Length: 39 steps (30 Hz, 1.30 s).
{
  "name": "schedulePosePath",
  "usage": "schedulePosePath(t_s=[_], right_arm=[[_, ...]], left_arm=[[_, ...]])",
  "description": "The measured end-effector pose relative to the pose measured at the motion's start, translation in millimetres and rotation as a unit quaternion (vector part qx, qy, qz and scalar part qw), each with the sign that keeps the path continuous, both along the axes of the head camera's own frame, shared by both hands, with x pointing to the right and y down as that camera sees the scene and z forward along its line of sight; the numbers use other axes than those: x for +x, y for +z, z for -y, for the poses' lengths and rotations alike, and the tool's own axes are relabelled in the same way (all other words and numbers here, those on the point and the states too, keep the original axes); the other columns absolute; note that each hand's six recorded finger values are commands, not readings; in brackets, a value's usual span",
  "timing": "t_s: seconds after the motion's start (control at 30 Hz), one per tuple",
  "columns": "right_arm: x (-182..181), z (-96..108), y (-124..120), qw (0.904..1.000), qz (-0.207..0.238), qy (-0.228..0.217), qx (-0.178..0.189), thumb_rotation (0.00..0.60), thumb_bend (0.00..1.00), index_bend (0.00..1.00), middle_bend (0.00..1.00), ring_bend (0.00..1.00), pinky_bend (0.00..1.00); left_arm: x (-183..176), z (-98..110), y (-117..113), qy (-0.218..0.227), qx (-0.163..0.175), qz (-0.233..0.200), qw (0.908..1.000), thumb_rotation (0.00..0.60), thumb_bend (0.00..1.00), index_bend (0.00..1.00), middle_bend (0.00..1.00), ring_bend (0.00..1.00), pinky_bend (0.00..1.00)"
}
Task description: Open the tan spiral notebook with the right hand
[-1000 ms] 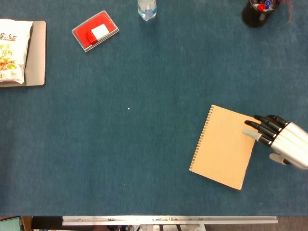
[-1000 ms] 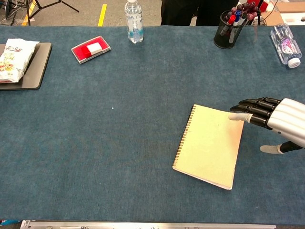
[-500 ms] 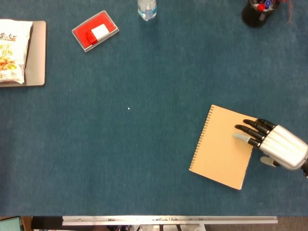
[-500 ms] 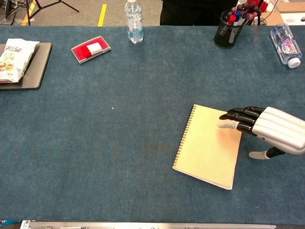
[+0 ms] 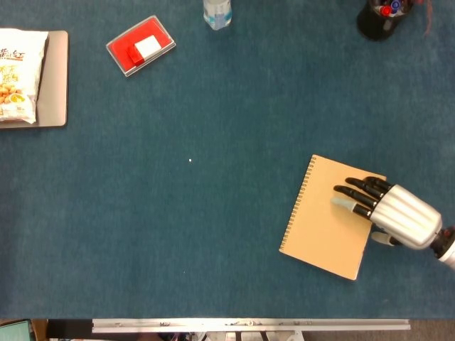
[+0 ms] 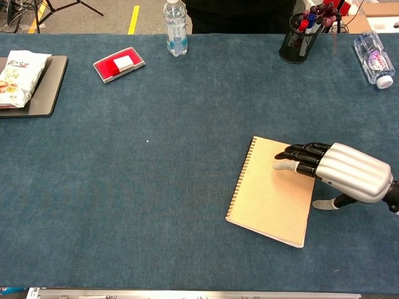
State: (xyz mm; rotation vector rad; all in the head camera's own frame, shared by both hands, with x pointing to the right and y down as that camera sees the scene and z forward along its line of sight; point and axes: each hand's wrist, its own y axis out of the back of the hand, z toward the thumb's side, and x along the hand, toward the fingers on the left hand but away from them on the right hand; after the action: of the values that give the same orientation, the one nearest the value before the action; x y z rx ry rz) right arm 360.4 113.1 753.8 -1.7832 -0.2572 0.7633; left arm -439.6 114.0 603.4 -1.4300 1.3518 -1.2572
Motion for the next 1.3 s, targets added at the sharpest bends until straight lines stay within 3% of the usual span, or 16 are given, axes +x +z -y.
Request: schedulePosePath(t_s=[1.3], right_arm=[[-3, 3, 12, 0.9999, 0.005, 0.014, -0.002, 0.6, 0.0, 0.18, 0.16, 0.13, 0.26]], left_arm=[[0, 0, -1, -0.001, 0.001, 0.0, 1.0, 0.6, 0.19, 0.44, 0.37, 0.21, 0.42]])
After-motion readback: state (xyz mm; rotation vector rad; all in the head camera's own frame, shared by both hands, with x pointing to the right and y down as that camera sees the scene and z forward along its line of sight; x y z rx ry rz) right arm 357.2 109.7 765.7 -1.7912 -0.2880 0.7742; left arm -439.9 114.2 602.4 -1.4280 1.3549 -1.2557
